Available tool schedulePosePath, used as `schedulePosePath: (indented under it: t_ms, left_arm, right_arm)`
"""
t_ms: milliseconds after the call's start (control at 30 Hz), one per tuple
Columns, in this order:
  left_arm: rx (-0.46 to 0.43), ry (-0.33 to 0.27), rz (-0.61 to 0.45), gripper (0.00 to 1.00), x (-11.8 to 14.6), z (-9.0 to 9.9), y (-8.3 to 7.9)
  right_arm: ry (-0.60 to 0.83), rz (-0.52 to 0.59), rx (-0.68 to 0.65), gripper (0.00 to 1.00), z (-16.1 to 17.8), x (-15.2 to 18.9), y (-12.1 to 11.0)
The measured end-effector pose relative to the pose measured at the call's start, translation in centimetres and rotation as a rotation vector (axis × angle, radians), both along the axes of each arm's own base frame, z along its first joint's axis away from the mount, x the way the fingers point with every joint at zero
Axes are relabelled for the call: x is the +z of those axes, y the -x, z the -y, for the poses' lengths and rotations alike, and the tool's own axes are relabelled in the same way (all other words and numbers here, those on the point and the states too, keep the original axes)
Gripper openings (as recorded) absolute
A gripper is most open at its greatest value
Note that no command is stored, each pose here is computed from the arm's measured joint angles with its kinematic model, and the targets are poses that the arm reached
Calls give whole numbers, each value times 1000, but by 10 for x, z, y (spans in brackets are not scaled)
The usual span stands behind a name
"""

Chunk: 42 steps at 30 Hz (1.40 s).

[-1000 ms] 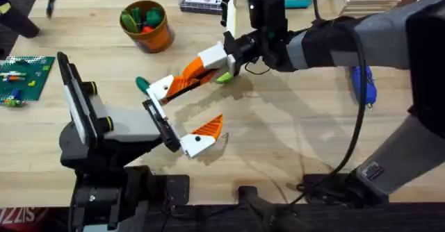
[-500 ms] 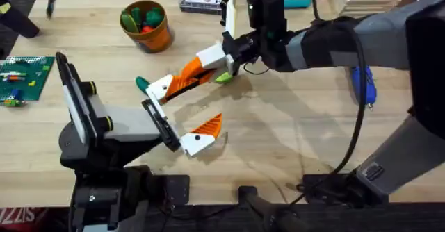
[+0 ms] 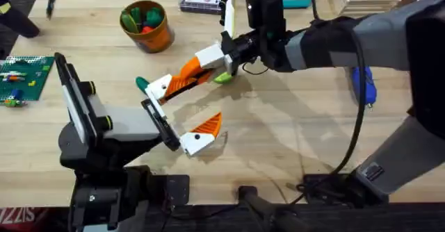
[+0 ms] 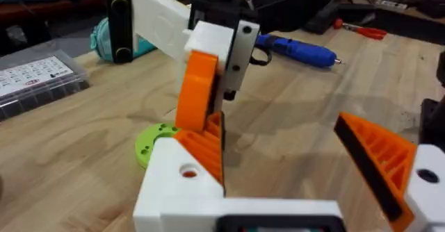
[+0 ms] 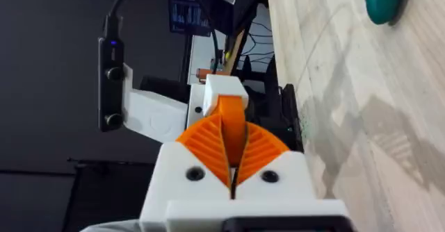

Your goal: Pick up the gripper from the table and insert it into the empty holder that is missing its gripper. Then pick up a screw, insert it into the mounting hole, and use the screwdriver to tighten it. Finally, clean up the table by picking up the vegetable and placing it into the bucket.

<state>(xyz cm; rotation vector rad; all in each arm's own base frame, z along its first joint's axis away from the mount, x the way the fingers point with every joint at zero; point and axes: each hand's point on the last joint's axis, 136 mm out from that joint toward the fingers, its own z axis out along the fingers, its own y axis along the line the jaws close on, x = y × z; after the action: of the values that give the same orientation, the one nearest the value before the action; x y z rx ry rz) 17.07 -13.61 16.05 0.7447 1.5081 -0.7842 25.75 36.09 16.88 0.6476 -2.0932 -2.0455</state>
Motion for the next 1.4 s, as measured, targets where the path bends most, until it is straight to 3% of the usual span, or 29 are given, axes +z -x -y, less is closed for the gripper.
schedulePosePath:
  t_ms: [67, 133, 200, 367, 533, 567, 633, 733, 967, 1133, 1167, 1400]
  left_arm:
    - [1, 0, 0, 976, 0, 0, 0]
    - [-2, -2, 4, 976, 0, 0, 0]
    - [-5, -4, 7, 976, 0, 0, 1]
    - [-18, -6, 12, 976, 0, 2, 2]
    - [-38, -10, 20, 977, 0, 4, 5]
    - [-43, -10, 21, 977, 0, 4, 6]
    - [-51, -11, 22, 977, 0, 5, 7]
    - [-55, -12, 25, 977, 0, 6, 8]
    - [-63, -13, 26, 977, 0, 6, 9]
    - [-66, -13, 26, 976, 0, 7, 9]
    - [-66, -13, 26, 976, 0, 7, 9]
    - [-66, -13, 26, 977, 0, 7, 9]
  right_arm:
    - [1, -1, 0, 15, 0, 0, 0]
    - [7, -6, -8, 139, -1, -1, -1]
    - [13, -8, -12, 189, -3, -2, 0]
    - [16, -7, -9, 235, -6, -3, 3]
    - [21, -8, -17, 346, -6, -4, 1]
    - [22, -9, -19, 413, -6, -4, 1]
    - [21, -9, -23, 671, -5, -4, -1]
    - [21, -9, -36, 966, -1, -4, -6]
    - [26, -29, -99, 994, 20, -5, -29]
    - [101, -177, -163, 994, 46, -20, -44]
    - [139, -241, -182, 994, 57, -30, -45]
    - [301, -368, -206, 995, 73, -66, -21]
